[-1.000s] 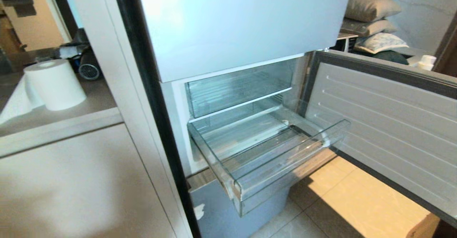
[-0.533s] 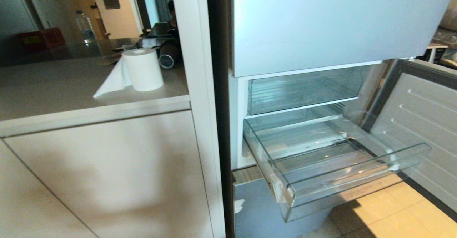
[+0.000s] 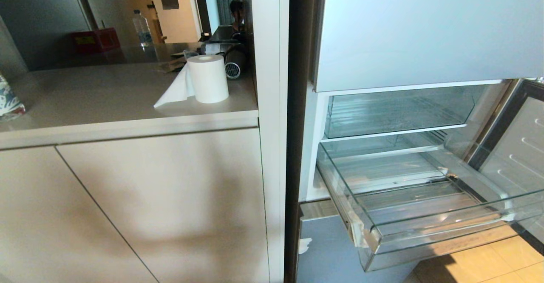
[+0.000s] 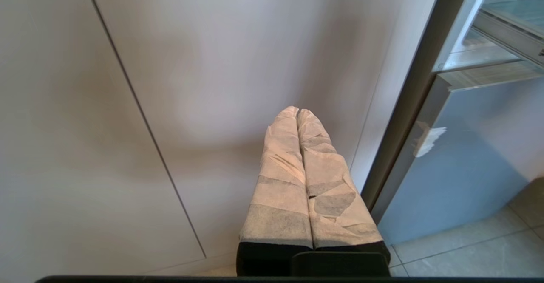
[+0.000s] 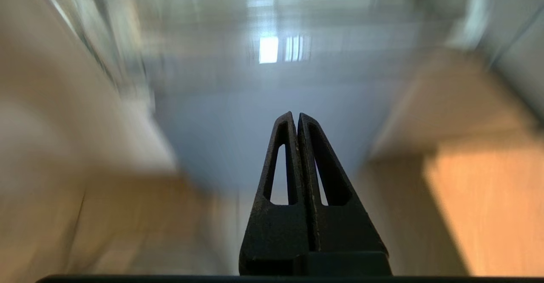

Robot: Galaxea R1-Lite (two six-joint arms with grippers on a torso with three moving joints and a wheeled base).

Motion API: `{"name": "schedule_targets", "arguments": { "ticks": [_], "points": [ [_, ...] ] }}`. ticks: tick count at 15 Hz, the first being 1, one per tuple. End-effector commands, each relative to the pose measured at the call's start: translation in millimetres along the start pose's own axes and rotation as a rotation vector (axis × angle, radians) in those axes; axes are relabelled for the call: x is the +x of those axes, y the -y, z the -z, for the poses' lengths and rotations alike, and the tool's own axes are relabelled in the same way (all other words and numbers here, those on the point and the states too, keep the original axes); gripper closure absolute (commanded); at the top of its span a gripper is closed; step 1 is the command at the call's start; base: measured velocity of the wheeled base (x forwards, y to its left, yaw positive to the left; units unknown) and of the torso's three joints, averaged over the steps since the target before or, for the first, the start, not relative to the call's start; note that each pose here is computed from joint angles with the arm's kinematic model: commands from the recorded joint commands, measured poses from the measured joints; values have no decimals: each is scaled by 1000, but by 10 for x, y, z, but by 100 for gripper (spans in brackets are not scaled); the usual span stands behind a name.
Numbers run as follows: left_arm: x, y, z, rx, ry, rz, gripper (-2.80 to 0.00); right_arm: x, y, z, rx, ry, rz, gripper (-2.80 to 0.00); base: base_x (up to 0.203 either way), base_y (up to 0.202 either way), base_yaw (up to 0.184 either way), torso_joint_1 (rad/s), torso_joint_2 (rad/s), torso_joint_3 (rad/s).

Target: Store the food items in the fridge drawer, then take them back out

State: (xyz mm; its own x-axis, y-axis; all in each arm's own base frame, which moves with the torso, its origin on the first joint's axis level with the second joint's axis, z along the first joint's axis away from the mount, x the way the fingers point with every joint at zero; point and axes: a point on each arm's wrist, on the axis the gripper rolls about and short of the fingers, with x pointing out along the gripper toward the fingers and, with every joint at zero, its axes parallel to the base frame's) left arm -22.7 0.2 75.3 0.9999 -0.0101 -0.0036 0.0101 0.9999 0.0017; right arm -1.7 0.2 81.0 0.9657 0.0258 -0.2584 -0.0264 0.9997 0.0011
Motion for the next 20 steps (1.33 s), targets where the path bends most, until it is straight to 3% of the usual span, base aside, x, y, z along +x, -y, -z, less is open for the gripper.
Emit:
{"name": "schedule_targets", "arguments": {
  "ticks": [1,3,6,10,17,18,20],
  "points": [
    [1,0,0,0,-1,-1,0,309,-3,-179,17,-276,-26,0,0,0,0,0,0,0],
    [1,0,0,0,-1,-1,0,602,-14,-355,40,-399,-69,0,0,0,0,0,0,0],
    [1,0,0,0,-1,-1,0,1056,-27,-557,65,-514,-112,0,0,0,0,0,0,0],
    [1,0,0,0,-1,-1,0,1625,-41,-766,86,-573,-158,0,0,0,0,0,0,0],
    [1,0,0,0,-1,-1,0,2663,-122,-994,94,-554,-189,0,0,0,0,0,0,0],
    [1,0,0,0,-1,-1,0,2869,-190,-1006,114,-514,-196,0,0,0,0,0,0,0],
    [1,0,0,0,-1,-1,0,3100,-341,-1128,200,-339,-177,0,0,0,0,0,0,0]
  ]
}}
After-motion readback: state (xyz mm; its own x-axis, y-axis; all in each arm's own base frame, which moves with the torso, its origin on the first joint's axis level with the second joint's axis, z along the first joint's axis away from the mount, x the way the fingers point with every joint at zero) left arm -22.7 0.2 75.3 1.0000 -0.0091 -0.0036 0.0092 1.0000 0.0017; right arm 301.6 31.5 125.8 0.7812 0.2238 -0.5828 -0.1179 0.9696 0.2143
